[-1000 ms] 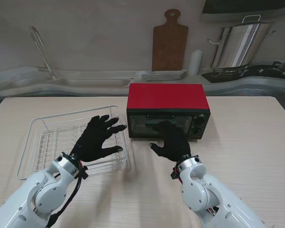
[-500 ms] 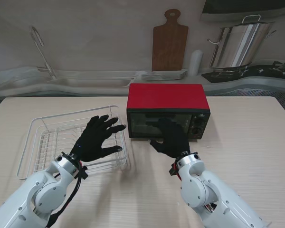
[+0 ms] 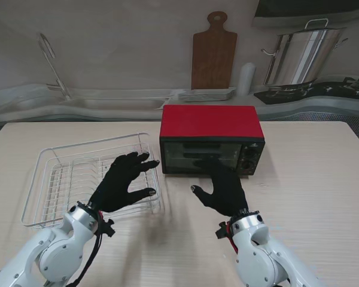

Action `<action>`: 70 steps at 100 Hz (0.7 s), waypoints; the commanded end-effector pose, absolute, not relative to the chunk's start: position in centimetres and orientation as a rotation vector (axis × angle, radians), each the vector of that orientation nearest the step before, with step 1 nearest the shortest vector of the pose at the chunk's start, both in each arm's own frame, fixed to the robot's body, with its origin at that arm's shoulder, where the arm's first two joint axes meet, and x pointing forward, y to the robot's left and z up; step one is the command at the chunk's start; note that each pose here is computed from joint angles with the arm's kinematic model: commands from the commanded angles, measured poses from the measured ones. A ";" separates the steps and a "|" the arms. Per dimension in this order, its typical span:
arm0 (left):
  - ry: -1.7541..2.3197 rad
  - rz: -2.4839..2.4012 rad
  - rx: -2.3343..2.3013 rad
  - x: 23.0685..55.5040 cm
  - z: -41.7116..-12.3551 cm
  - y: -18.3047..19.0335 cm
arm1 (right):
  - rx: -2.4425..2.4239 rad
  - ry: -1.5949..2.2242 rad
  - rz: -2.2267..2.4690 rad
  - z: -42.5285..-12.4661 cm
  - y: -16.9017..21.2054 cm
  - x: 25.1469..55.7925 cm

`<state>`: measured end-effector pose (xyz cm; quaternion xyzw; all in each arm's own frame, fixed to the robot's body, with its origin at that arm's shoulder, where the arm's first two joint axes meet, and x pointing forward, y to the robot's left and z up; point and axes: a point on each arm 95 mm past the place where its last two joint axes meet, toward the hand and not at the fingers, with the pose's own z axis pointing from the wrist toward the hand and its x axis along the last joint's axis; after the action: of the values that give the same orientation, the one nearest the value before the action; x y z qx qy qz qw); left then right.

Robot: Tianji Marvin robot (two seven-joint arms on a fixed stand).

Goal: Slide the trays into the oven

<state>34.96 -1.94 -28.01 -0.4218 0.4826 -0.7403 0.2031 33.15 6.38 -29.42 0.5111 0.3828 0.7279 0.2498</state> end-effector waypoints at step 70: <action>1.118 -2.199 -1.636 31.1 -33.1 -6.0 | 1.673 1.044 2.034 -34.9 4.8 27.5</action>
<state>31.60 -5.39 -32.63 -0.5436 0.3761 -0.7440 0.0977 28.01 4.55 -33.69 0.5707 0.3635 0.7162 0.1710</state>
